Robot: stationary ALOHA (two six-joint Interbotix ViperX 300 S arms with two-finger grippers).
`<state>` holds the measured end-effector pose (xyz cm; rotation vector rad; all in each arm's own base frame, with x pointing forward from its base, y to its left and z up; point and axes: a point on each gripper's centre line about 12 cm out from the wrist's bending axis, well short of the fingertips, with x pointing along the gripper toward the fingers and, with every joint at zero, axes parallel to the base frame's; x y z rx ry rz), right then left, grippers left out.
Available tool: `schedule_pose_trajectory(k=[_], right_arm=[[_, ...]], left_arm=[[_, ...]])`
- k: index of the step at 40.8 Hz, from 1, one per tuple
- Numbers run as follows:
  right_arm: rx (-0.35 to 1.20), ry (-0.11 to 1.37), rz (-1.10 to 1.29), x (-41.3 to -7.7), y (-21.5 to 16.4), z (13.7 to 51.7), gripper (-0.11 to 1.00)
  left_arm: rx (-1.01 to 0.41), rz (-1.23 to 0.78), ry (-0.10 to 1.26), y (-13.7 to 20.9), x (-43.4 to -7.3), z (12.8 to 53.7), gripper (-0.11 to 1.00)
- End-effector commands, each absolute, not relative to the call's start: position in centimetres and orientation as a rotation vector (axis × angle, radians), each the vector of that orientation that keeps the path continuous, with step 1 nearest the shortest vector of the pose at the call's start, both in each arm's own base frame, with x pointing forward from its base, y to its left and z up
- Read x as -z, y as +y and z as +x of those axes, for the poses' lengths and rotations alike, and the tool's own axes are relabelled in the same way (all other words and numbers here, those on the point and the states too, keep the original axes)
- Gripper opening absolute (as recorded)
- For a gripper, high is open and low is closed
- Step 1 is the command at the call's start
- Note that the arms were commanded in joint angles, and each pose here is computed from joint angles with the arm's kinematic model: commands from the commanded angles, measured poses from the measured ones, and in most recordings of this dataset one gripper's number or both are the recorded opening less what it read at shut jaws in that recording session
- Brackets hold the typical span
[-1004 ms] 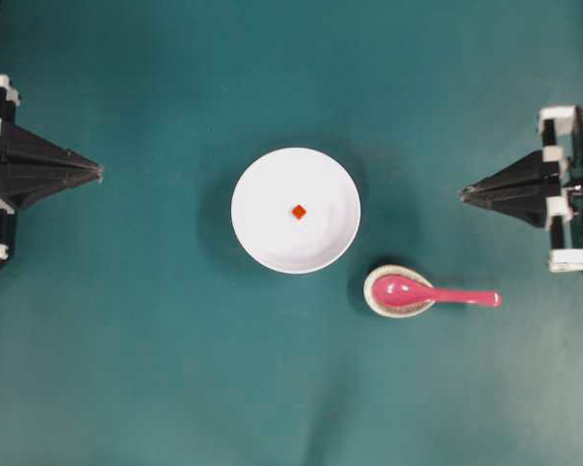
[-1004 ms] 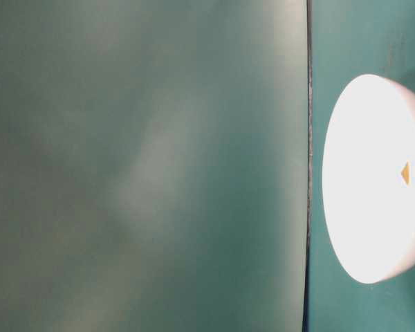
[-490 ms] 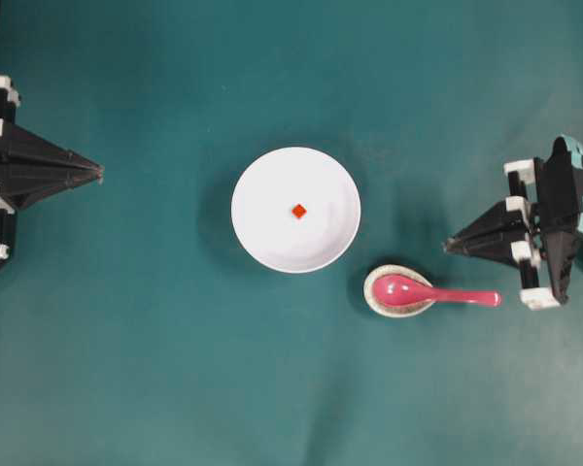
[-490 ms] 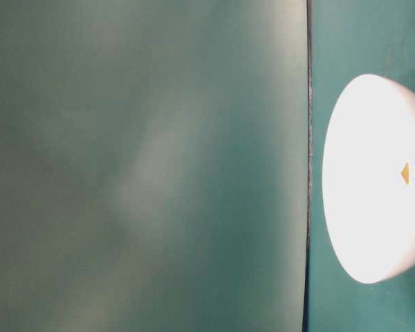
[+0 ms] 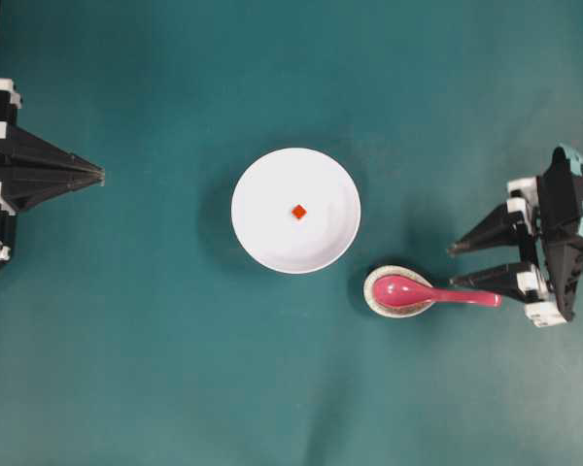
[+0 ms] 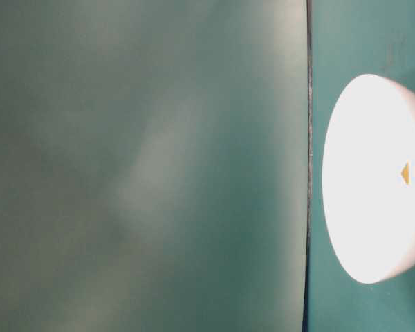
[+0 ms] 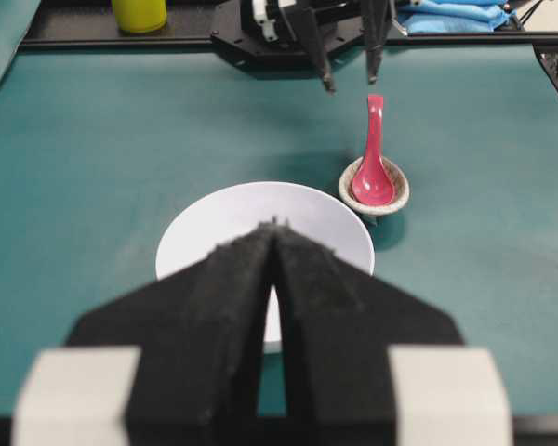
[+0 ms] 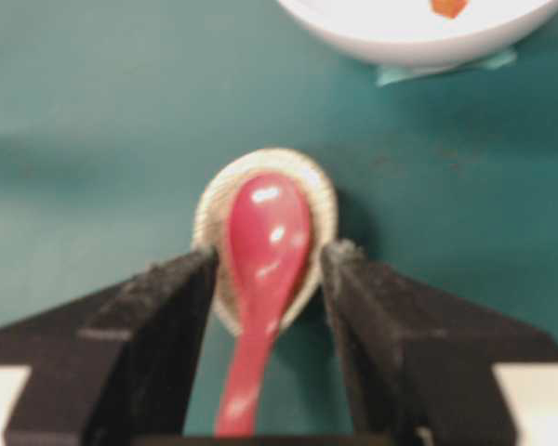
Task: Grip the spoon and scoop the red block from the bowl with right arm.
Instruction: 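Move the right gripper toward the pink spoon handle, then close the right gripper on the pink spoon handle end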
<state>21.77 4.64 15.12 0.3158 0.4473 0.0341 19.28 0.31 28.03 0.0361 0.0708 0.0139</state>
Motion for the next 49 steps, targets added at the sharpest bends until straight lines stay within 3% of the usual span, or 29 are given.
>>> schedule_pose_trajectory(k=[1,13,49], right_arm=[[-0.051,0.43,0.347,-15.8,5.5,22.2,0.55],[-0.047,0.552,0.414,-13.2,7.8,21.3,0.55],[0.097,0.506,0.317,-9.1,8.1,19.7,0.55]], left_arm=[[-0.017,0.041,0.049,0.4,-29.0,19.5,0.0],[-0.015,0.041,0.054,0.3,-28.8,19.6,0.0],[-0.016,0.04,0.099,0.4,-27.8,19.5,0.0]])
